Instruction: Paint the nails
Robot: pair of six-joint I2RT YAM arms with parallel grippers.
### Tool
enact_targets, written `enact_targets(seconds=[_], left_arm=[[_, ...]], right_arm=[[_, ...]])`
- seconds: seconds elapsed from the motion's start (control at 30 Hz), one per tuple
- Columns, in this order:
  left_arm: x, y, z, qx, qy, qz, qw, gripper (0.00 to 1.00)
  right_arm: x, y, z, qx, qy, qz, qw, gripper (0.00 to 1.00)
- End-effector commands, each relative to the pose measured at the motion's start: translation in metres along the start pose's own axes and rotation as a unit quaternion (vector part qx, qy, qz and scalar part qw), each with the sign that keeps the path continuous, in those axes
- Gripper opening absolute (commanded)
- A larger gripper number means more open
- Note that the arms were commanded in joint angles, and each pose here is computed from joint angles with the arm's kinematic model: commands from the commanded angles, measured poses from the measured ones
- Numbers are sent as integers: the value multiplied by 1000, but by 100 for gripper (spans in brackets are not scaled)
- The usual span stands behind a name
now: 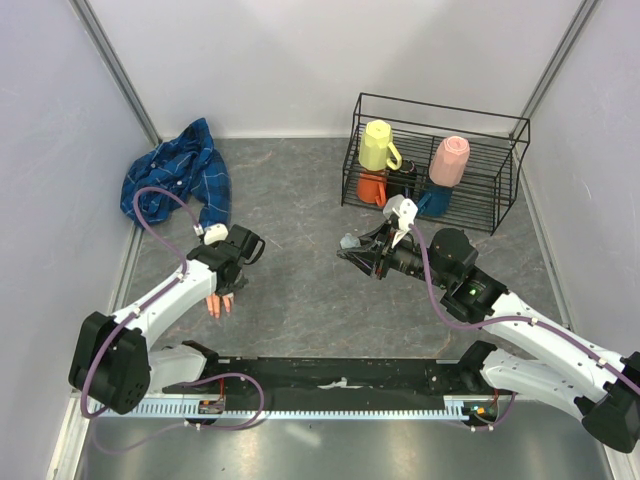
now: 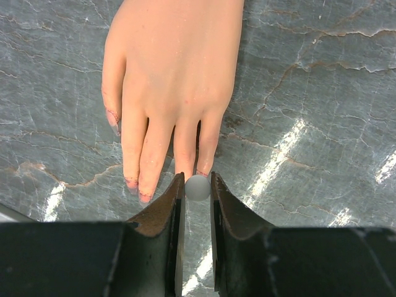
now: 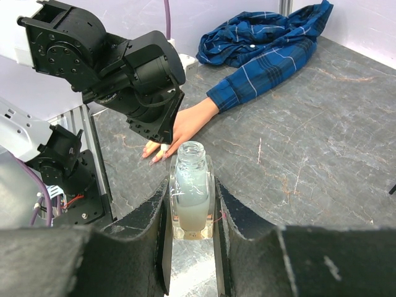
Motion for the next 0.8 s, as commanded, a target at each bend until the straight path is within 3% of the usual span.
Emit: enact_targets(seconds=[0.0,0.47,0.77], left_arm=[[-4,2,9,-12,15,-1,1000,2],[-5,2,8,-8,11,-4,1000,2],[-4,8,20,-44,21,-16,999,2]], right_arm=[[3,0,9,-22,4,11,1000,0],[4,0,10,-24,3,14,1000,0],[4,0,10,-24,3,14,1000,0]])
Point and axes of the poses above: each gripper's point midway between its finger pads, its own y axis back along the fingers, its own x axis along the line the jaws close on, z = x × y, the point moved 4 cm from there along y, back along the fingers, and after that the axes turned 2 degrees about -y, right-handed, at the moved point
